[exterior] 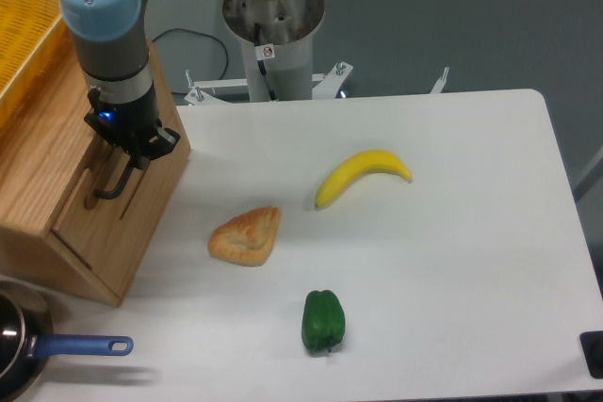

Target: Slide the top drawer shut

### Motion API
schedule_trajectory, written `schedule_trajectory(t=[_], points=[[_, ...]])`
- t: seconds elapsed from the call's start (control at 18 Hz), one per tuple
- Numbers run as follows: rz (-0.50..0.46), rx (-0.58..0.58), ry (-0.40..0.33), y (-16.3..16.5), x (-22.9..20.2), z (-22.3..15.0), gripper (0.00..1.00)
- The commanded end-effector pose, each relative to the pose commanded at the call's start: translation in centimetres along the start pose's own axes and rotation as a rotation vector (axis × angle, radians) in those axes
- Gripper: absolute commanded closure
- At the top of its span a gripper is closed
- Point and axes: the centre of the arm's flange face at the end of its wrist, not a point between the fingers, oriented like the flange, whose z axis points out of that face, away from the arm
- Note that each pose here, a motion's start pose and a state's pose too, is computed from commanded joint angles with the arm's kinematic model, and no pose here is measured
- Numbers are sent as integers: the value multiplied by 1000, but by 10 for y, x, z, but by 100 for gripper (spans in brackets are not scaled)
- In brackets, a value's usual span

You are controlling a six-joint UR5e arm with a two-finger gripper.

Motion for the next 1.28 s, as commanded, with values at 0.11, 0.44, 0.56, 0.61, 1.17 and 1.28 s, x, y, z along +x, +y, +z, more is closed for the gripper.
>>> schedule_trajectory(t=[0.11,0.44,0.56,0.61,1.17,1.28], points=[[1,-1,2,0,1,1,89],[12,-2,-3,-1,5,1,89],[7,-7,-9,-3,-1,3,88],[9,-8,-17,-2,-5,2,88],[-52,9,-94,25,-129,-24,19],[-55,7,-109,34,-153,-29,5]])
